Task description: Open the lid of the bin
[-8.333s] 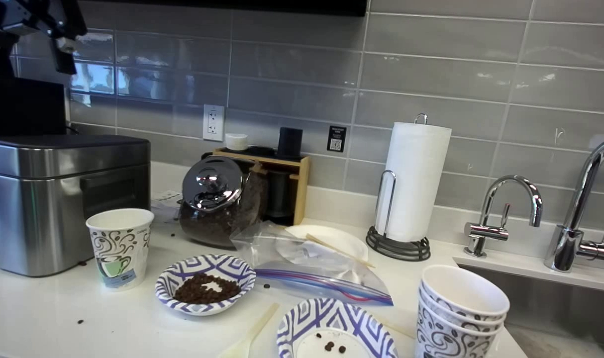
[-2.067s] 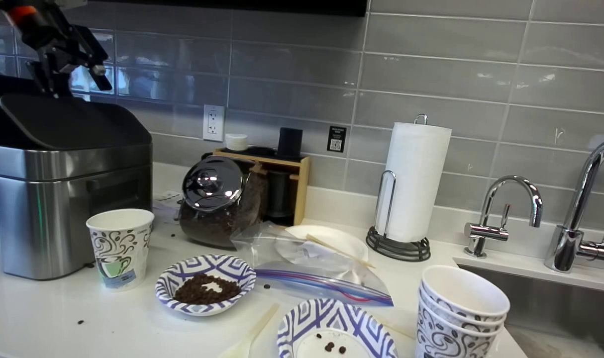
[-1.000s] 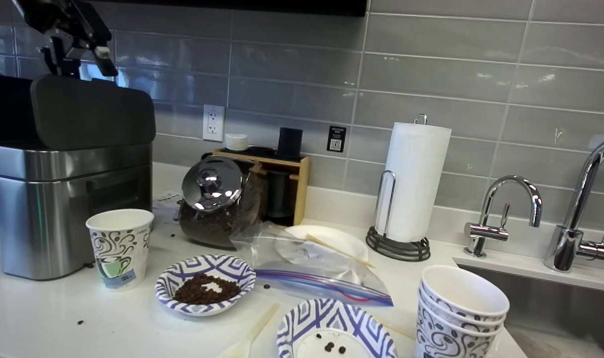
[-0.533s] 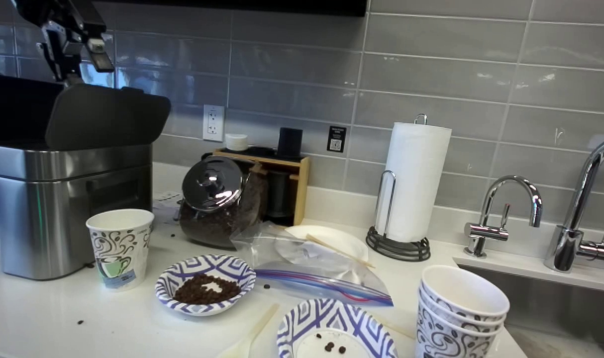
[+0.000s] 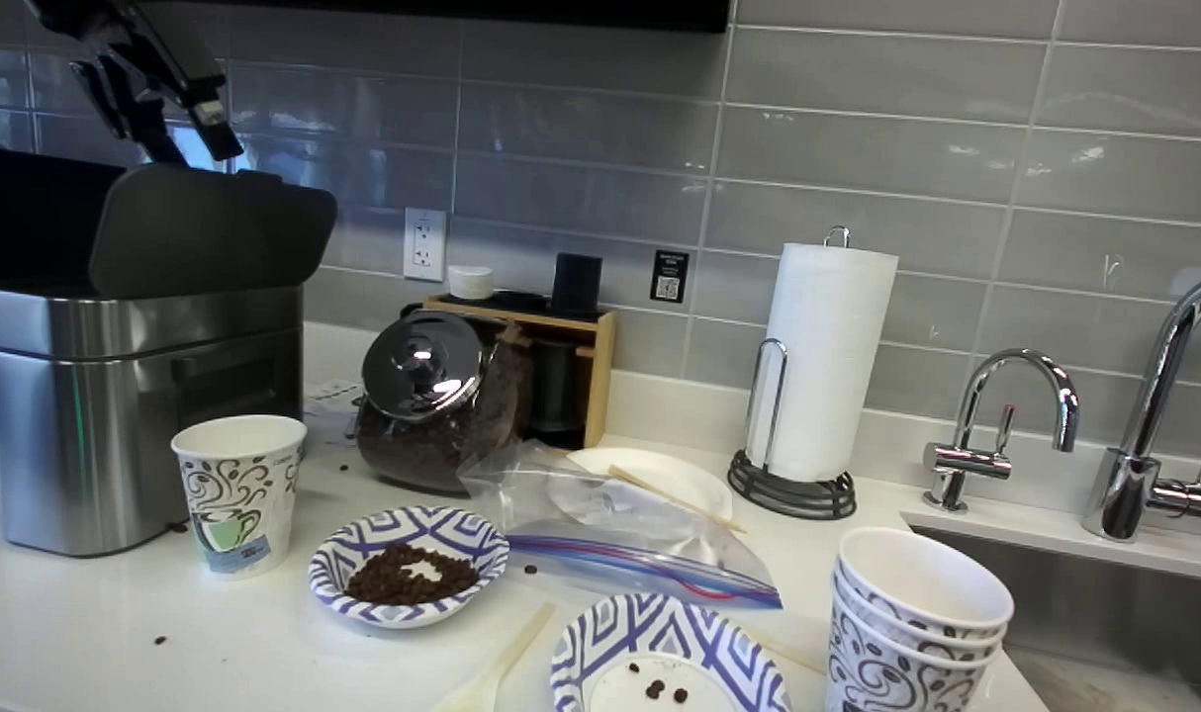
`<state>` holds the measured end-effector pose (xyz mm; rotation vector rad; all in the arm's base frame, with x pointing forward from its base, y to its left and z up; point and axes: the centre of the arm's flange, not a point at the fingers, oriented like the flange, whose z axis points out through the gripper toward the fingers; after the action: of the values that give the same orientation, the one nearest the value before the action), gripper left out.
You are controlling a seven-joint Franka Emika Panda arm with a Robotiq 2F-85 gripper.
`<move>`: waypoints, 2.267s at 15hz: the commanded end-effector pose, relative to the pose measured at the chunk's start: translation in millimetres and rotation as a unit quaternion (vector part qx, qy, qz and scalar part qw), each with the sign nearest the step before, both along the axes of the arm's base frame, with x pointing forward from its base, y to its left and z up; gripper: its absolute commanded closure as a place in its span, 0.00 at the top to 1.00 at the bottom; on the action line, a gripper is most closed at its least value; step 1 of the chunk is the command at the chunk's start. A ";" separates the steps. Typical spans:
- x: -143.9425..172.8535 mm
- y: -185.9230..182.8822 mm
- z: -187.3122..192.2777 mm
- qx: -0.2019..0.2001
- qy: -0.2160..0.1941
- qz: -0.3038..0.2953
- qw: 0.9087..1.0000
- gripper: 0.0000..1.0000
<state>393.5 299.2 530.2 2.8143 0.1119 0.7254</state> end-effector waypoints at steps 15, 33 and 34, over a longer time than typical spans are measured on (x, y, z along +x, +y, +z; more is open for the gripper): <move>-62.4 -44.5 50.8 0.087 0.069 0.030 0.993 1.00; -78.1 -62.6 76.8 0.073 0.059 0.009 0.996 1.00; -78.0 -62.6 76.8 0.073 0.059 0.009 0.996 1.00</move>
<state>315.5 236.6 607.0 2.9995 0.1086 0.5937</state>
